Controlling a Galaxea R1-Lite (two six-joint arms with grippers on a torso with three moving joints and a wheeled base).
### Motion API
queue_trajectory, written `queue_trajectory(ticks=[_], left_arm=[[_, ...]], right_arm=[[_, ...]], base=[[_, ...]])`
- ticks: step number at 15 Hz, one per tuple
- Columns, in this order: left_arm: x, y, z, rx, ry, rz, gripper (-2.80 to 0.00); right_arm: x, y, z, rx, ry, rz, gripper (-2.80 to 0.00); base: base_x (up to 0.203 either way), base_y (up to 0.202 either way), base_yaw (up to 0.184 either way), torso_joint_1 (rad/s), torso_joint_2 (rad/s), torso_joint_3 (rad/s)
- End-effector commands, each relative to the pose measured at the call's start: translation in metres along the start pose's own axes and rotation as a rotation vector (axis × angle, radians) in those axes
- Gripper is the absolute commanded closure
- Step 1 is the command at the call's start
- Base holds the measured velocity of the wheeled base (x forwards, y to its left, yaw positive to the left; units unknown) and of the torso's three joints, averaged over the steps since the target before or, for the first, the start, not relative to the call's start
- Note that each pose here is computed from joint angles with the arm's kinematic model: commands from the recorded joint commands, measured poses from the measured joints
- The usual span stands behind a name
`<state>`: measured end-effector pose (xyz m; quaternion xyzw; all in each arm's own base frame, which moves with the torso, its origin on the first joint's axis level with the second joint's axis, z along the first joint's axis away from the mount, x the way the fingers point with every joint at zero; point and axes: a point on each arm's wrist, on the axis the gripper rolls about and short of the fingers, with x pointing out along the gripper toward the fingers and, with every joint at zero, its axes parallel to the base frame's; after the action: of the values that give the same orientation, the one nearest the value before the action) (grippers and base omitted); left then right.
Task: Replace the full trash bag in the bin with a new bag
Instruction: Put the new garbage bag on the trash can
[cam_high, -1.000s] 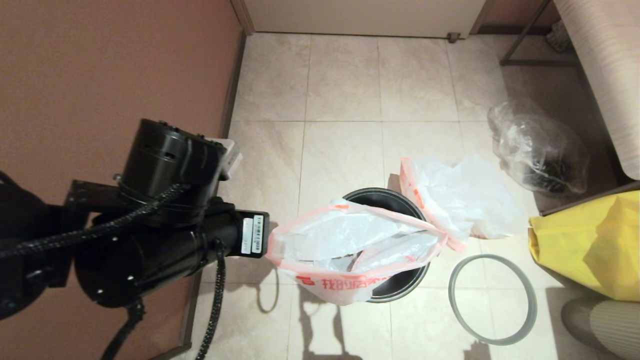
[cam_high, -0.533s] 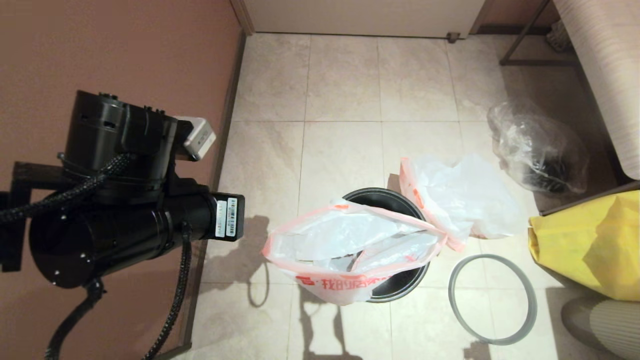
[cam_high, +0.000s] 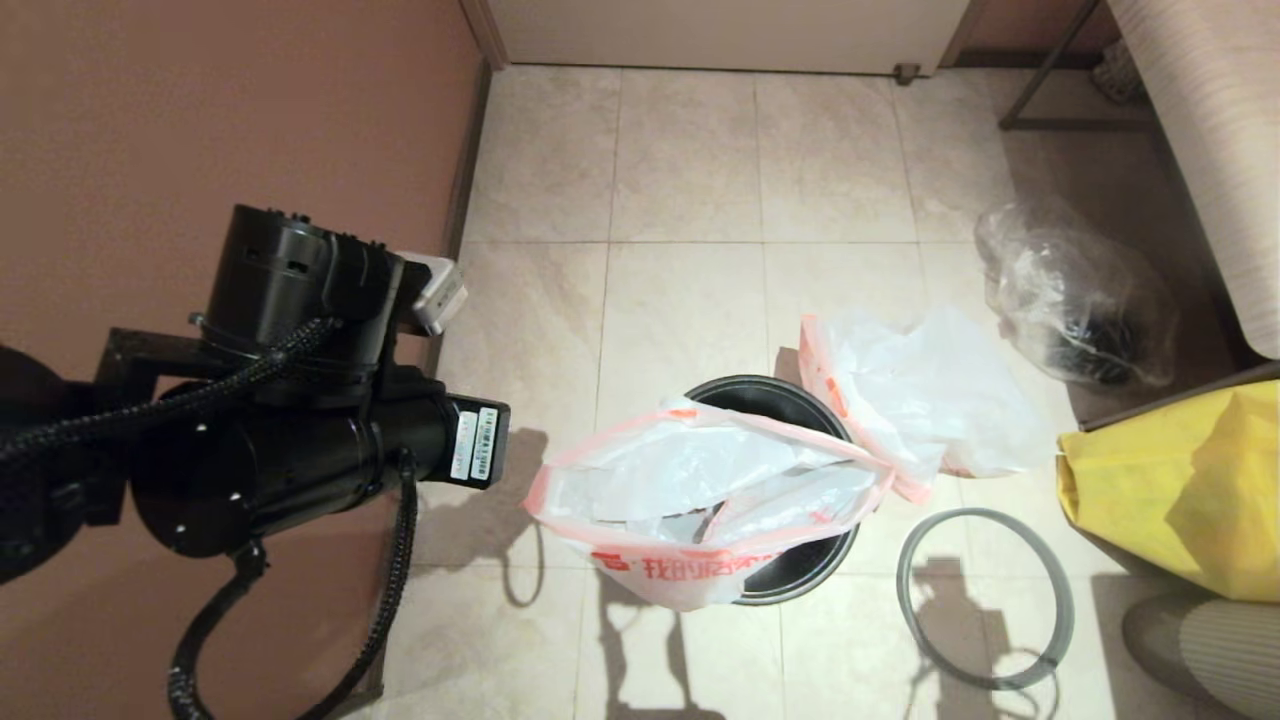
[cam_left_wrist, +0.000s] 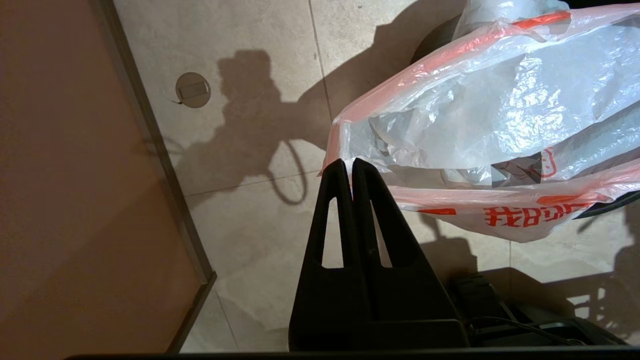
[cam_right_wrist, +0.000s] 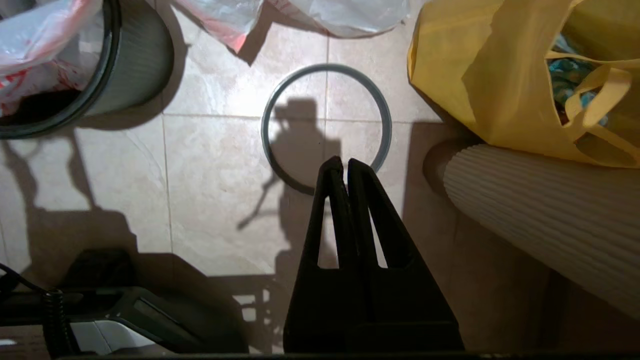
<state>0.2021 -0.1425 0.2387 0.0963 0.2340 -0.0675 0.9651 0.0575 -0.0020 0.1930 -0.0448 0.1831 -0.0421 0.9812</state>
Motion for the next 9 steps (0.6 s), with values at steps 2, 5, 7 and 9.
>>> queue_trajectory(ticks=[2,5,7,9], left_arm=[[0.008,-0.002,-0.002,0.006,0.02,0.011,0.0],[0.008,0.001,-0.001,0.0,0.02,0.019,0.0],[0.001,0.002,0.002,-0.007,0.001,-0.011,0.0],[0.003,0.002,0.002,-0.007,0.003,-0.017,0.0]], right_arm=[[0.085,0.021,0.036,-0.113,0.295,0.069,0.0],[0.131,0.062,0.059,-0.219,0.381,0.154,0.0],[0.15,0.087,0.083,-0.196,0.369,0.183,0.0],[0.152,0.105,0.106,-0.085,0.332,0.211,0.0]], base=[[0.0,0.0,0.0,0.0,0.0,0.0],[0.0,0.0,0.0,0.0,0.0,0.0],[0.0,0.0,0.0,0.0,0.0,0.0],[0.0,0.0,0.0,0.0,0.0,0.0]])
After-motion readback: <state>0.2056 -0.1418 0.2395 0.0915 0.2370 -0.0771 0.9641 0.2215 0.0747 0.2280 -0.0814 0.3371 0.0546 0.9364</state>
